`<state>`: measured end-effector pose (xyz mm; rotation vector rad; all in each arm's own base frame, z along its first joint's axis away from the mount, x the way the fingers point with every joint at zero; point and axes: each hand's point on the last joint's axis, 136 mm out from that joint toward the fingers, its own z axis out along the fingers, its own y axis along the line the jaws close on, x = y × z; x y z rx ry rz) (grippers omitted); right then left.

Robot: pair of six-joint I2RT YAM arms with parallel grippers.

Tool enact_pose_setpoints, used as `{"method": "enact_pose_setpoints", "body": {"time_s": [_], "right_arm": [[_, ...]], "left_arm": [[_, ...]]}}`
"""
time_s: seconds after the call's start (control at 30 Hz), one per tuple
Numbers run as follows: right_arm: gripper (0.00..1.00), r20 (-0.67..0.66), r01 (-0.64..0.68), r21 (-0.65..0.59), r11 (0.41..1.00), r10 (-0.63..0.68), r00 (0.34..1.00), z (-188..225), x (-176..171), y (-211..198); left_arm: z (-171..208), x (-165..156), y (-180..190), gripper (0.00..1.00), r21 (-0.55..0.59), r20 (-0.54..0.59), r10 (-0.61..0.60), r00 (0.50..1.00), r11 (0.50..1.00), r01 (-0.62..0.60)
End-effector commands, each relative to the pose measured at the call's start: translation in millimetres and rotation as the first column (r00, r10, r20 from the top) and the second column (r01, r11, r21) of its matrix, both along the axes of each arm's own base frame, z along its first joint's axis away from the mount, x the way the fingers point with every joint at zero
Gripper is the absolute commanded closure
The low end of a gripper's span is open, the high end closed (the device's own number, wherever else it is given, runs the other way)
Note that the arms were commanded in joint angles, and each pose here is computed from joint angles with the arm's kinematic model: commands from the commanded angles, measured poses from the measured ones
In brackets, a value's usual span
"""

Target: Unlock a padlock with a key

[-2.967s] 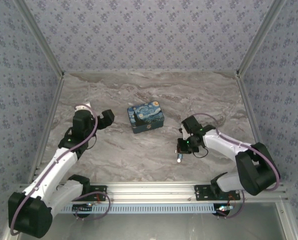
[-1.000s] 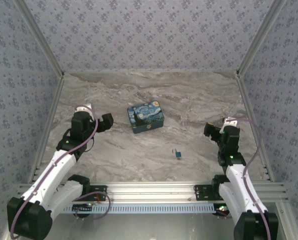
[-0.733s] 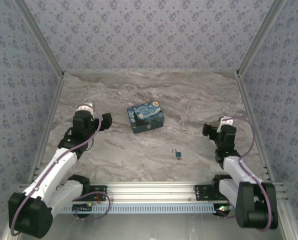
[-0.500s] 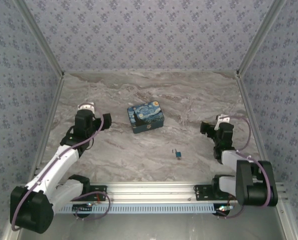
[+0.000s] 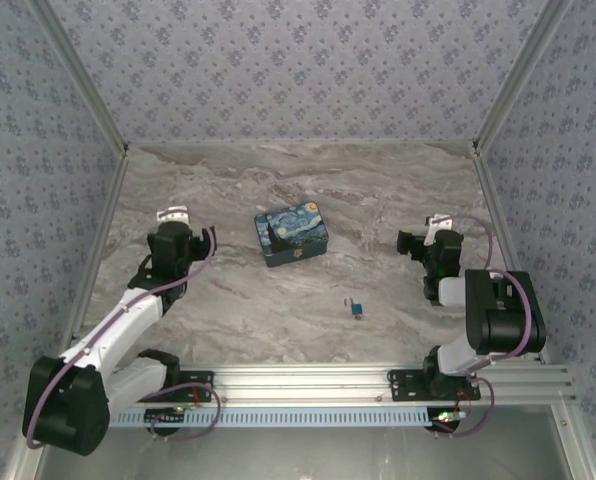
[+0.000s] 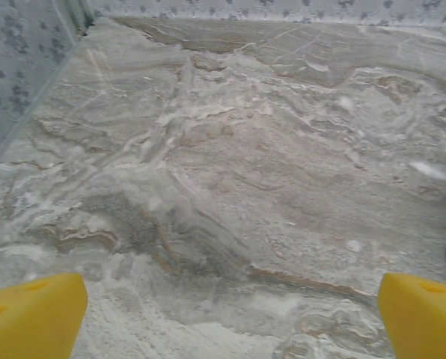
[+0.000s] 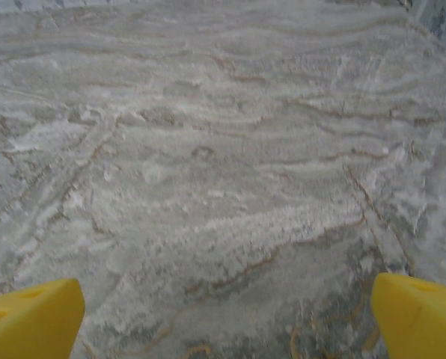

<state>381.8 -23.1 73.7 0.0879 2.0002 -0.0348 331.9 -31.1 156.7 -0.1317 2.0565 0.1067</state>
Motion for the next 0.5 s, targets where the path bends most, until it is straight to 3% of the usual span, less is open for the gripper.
{"method": "enact_pose_setpoints", "body": {"time_s": [0.0,0.1,0.23,0.47], "right_arm": [[0.00,0.028,-0.019,-0.028,0.999,0.020,0.999,11,8,3],[0.00,0.028,-0.018,-0.030,0.999,0.019,0.999,11,8,3],[0.00,0.028,-0.016,-0.031,0.999,0.017,0.999,11,8,2],[0.00,0.028,-0.016,-0.031,0.999,0.017,0.999,11,8,2]], "left_arm": [[3,5,18,0.01,0.068,0.043,0.067,0.997,0.995,-0.069],[-4,10,22,0.01,0.056,0.026,0.059,0.998,0.997,-0.061],[-1,20,16,0.01,0.064,0.095,-0.006,0.995,0.998,0.000],[-28,32,22,0.01,0.059,0.114,-0.040,0.993,0.998,0.033]]}}
